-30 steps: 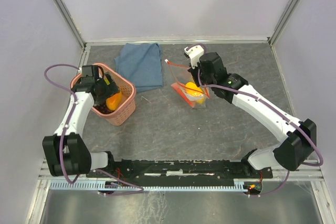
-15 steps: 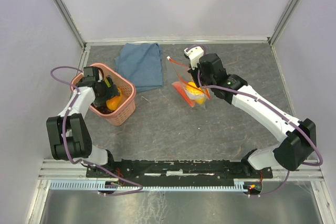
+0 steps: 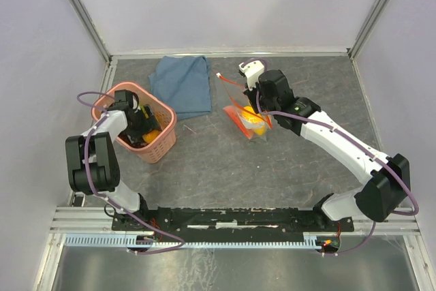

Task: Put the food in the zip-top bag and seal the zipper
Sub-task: Pick up the fake fruit from the bin.

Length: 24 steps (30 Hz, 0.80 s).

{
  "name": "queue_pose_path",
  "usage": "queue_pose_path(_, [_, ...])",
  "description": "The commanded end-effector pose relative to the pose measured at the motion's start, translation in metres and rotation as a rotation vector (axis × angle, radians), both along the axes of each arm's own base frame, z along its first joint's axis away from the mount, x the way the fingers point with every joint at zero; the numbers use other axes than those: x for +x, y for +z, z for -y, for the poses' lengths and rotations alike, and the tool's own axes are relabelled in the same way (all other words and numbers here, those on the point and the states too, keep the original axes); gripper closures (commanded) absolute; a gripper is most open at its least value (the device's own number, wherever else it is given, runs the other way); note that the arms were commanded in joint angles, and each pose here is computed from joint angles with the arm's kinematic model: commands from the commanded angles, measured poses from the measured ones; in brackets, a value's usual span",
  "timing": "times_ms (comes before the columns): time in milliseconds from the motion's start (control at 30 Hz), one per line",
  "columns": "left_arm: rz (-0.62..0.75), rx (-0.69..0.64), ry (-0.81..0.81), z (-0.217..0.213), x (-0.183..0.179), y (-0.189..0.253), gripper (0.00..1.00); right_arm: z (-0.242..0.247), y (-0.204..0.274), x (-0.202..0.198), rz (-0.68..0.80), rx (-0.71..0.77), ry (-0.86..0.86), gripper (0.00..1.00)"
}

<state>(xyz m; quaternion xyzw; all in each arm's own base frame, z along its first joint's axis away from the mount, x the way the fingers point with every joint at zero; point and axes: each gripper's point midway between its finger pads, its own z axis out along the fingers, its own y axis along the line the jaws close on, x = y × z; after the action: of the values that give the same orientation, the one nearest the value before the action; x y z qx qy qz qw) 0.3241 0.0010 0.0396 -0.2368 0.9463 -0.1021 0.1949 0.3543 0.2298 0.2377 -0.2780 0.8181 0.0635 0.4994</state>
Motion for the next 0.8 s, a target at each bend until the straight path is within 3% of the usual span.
queue_pose_path(0, [0.017,-0.015,-0.019,0.001,0.006,-0.001,0.18,-0.001,0.02,0.004,0.061,0.047,-0.009,0.97])
queue_pose_path(300, [0.068,0.022,-0.016,-0.003,0.003,0.021,0.32,-0.001,0.021,0.004,0.062,0.048,-0.008,0.97])
queue_pose_path(633, [0.129,0.008,-0.011,0.002,-0.004,0.047,0.64,-0.002,0.02,0.004,0.05,0.046,-0.004,0.98])
queue_pose_path(767, [0.159,0.02,-0.005,0.0,-0.006,0.063,0.67,-0.003,0.019,0.004,0.046,0.044,-0.001,0.98])
